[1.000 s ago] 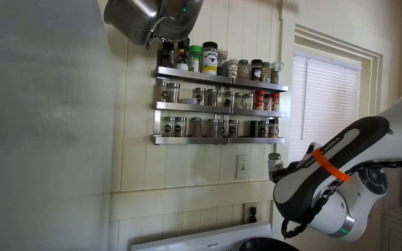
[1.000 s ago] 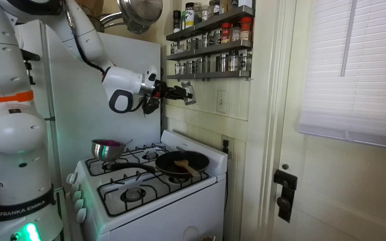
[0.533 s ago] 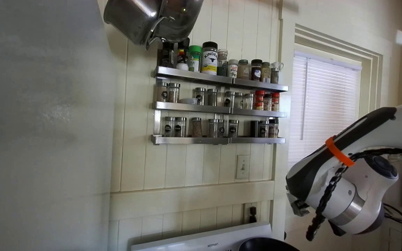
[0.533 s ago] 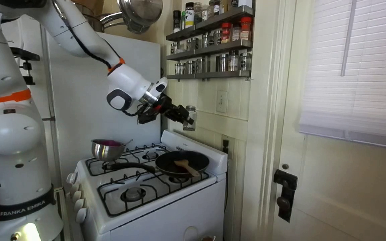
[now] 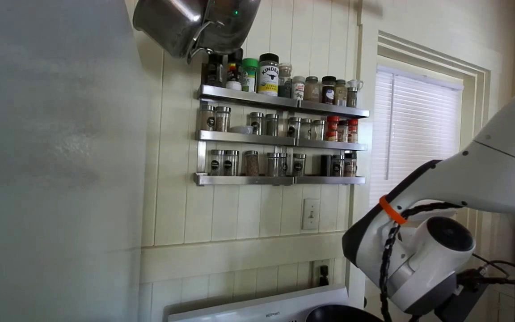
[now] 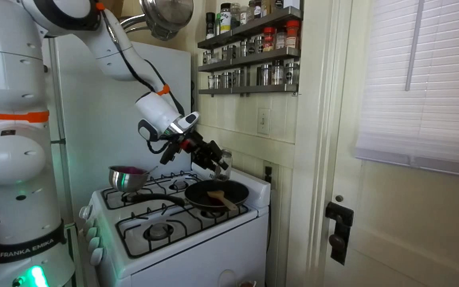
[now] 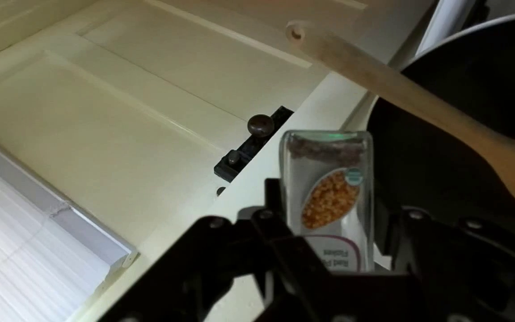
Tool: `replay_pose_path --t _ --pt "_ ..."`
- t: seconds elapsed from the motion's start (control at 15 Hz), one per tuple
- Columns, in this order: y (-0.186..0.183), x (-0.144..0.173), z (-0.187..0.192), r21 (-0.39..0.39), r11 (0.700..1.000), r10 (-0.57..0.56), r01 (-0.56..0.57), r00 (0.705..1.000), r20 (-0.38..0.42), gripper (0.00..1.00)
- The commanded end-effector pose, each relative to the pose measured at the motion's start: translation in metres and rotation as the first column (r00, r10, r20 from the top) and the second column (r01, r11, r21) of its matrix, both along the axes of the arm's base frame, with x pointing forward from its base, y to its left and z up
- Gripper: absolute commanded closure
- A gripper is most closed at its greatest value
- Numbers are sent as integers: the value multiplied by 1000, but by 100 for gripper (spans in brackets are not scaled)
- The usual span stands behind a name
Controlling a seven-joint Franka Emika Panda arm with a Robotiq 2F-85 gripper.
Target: Grab a bottle, then put some spice onto the pan
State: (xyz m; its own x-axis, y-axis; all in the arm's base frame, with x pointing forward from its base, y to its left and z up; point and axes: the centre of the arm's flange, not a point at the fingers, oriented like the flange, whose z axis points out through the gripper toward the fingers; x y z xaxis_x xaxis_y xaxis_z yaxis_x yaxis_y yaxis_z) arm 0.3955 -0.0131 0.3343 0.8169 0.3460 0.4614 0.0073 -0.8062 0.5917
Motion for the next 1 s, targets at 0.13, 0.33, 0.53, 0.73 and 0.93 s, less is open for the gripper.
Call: replay_pose_path --t 0.13,0.33,0.53,0.73,0.93 --pt "52 59 27 -211 977 -7 -38 979 -205 77" --pt "66 71 26 -280 957 -21 -74 947 -321 77" --pt "80 78 33 -344 932 -53 -110 901 -431 77" --pt "76 80 33 -354 920 -51 -168 844 -535 77" --pt "57 78 31 -354 909 -61 -219 770 -635 77"
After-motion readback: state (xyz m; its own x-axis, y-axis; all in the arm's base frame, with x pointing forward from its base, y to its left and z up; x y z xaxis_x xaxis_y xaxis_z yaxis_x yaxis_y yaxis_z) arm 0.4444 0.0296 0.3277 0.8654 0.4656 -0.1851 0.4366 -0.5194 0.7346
